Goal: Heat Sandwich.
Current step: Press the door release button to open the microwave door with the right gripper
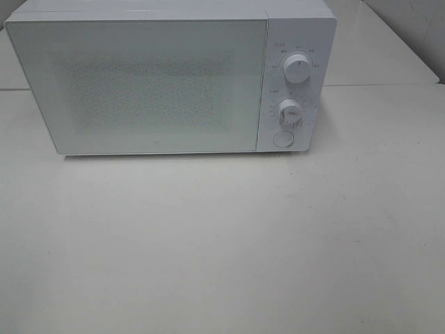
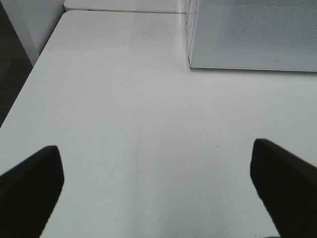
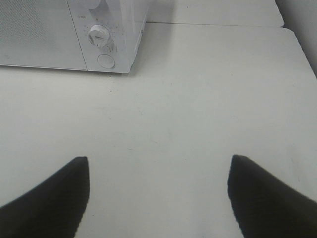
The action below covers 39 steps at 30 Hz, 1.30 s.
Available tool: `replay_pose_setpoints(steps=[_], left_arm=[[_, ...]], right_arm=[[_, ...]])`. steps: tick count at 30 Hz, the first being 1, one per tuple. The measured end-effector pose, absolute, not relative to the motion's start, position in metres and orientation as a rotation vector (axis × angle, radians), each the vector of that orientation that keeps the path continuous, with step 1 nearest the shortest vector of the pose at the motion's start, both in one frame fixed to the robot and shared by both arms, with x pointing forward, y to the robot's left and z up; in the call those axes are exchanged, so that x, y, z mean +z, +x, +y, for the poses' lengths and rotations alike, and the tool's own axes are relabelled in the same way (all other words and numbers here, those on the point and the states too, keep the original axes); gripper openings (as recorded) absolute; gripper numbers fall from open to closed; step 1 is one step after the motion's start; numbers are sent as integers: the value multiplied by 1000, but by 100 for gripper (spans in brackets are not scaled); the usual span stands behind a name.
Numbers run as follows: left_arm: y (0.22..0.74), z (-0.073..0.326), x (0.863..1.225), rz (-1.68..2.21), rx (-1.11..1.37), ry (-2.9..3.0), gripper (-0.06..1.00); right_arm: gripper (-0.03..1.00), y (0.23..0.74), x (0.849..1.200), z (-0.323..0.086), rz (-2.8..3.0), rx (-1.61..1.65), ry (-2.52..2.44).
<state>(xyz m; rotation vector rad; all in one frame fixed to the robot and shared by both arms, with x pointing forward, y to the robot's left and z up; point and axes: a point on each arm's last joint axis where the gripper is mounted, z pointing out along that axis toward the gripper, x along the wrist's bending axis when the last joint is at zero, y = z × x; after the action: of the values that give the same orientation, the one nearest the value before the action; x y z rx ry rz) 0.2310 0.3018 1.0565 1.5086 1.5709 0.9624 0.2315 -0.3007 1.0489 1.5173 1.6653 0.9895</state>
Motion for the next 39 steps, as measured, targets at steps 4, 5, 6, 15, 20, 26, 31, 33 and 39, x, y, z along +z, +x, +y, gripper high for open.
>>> replay_pose_setpoints(steps=[4, 5, 6, 15, 20, 26, 31, 33, 39], left_arm=[[231, 302, 1057, 1571, 962, 1509, 97], [231, 302, 1057, 1571, 962, 1509, 97], [231, 302, 1057, 1571, 962, 1509, 97], [231, 302, 1057, 1571, 962, 1509, 97], [231, 302, 1057, 1571, 962, 1509, 97], [231, 302, 1057, 1571, 962, 1509, 97], [231, 302, 1057, 1571, 962, 1509, 97], [231, 302, 1057, 1571, 962, 1509, 97], [231, 302, 1057, 1571, 962, 1509, 97]], right_arm=[[75, 232, 1049, -301, 1664, 988, 1518], [75, 232, 1049, -301, 1664, 988, 1518], [75, 232, 1049, -301, 1664, 988, 1518], [75, 231, 1049, -301, 1663, 989, 1517], [75, 235, 1059, -300, 1614, 1038, 1472], [75, 252, 1068, -298, 1588, 1066, 1445], [75, 272, 1075, -295, 1541, 1110, 1399], [75, 284, 1074, -294, 1521, 1129, 1379], [75, 307, 1070, -291, 1503, 1147, 1359]])
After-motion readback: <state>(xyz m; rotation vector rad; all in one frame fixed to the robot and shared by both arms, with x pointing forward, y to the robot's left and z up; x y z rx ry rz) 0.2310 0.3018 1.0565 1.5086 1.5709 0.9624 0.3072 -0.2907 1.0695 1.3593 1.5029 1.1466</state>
